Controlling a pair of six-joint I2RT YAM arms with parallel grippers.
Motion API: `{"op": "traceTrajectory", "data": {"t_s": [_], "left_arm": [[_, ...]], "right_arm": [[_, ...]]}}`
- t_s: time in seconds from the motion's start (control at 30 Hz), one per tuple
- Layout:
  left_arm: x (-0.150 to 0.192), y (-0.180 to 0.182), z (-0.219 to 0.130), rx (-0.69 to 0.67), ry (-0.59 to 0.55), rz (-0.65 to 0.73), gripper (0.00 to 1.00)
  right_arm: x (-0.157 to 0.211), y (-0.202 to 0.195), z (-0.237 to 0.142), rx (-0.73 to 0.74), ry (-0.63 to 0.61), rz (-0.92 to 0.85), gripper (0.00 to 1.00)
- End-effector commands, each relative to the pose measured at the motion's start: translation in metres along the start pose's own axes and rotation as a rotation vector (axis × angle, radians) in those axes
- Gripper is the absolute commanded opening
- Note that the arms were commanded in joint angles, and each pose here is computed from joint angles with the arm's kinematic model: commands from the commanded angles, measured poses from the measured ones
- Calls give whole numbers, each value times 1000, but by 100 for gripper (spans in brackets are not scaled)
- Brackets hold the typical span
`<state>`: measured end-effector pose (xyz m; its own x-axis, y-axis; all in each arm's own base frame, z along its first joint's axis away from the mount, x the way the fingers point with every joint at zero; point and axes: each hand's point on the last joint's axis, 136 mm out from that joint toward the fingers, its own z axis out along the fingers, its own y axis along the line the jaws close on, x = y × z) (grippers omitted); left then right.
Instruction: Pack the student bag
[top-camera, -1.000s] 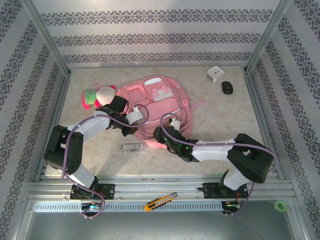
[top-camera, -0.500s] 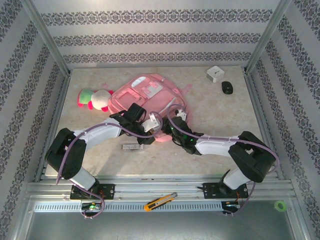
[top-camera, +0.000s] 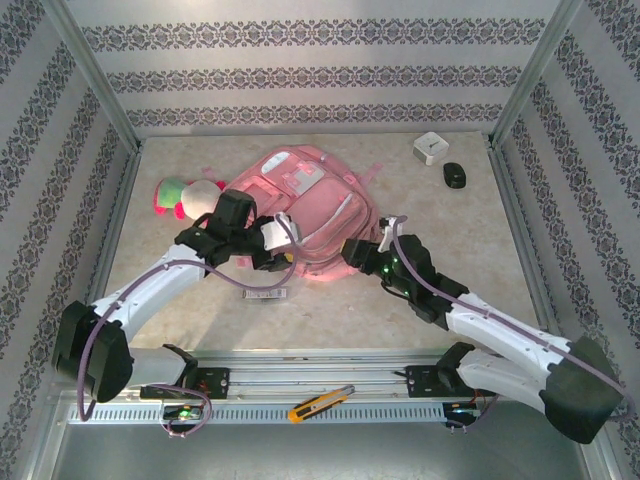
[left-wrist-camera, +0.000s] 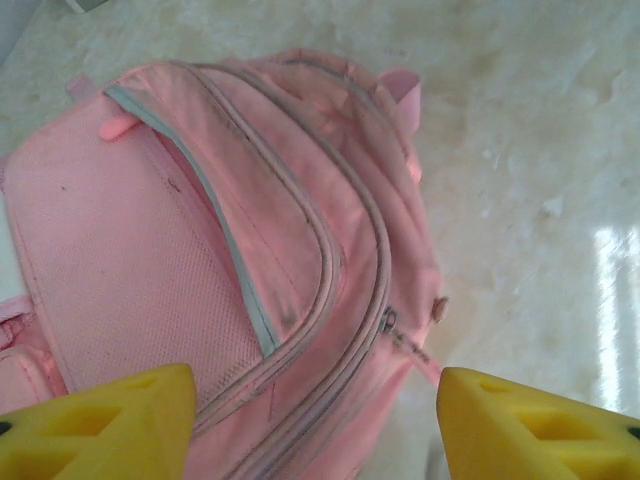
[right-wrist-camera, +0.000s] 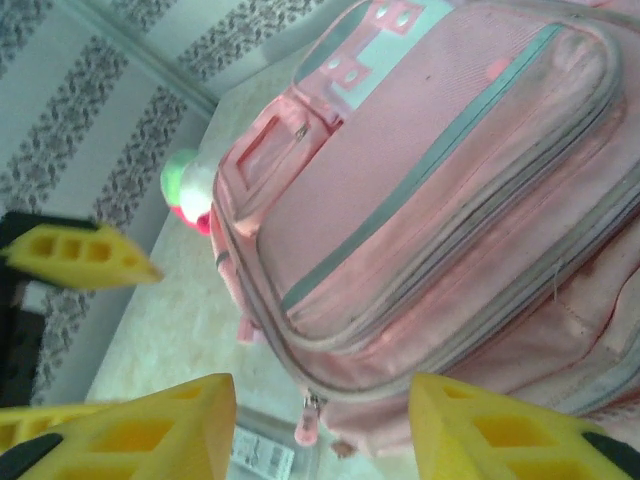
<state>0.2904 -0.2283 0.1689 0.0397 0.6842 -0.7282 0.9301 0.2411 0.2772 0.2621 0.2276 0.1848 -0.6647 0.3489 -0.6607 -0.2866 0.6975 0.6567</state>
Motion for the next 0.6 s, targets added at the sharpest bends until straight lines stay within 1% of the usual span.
{"op": "traceTrajectory", "data": {"t_s": [0.0, 0.13, 0.2, 0.23, 0.3, 0.37, 0.43, 0.47, 0.57], "left_arm": [[17, 6, 20, -25, 21, 205, 66], [39, -1, 38, 59, 91, 252, 68], [52, -3, 45, 78, 134, 259, 65], [57, -4, 47, 78, 147, 259, 60], [62, 0, 50, 48, 159, 244, 42], [48, -1, 47, 55, 106, 184, 22], [30, -5, 42, 71, 29, 94, 6], [25, -5, 41, 66, -1, 56, 0], [15, -9, 43, 82, -69, -43, 0]], "right_arm": [[36, -2, -5, -25, 130, -75, 50], [40, 11, -6, -73, 135, -110, 49], [40, 14, -8, -76, 125, -123, 49], [40, 15, -8, -77, 121, -125, 49], [39, 16, -9, -79, 115, -123, 49], [39, 17, -10, -85, 111, -122, 49], [39, 18, -12, -89, 110, -128, 48], [39, 18, -12, -87, 112, -128, 48], [39, 22, -15, -101, 114, -130, 48]]}}
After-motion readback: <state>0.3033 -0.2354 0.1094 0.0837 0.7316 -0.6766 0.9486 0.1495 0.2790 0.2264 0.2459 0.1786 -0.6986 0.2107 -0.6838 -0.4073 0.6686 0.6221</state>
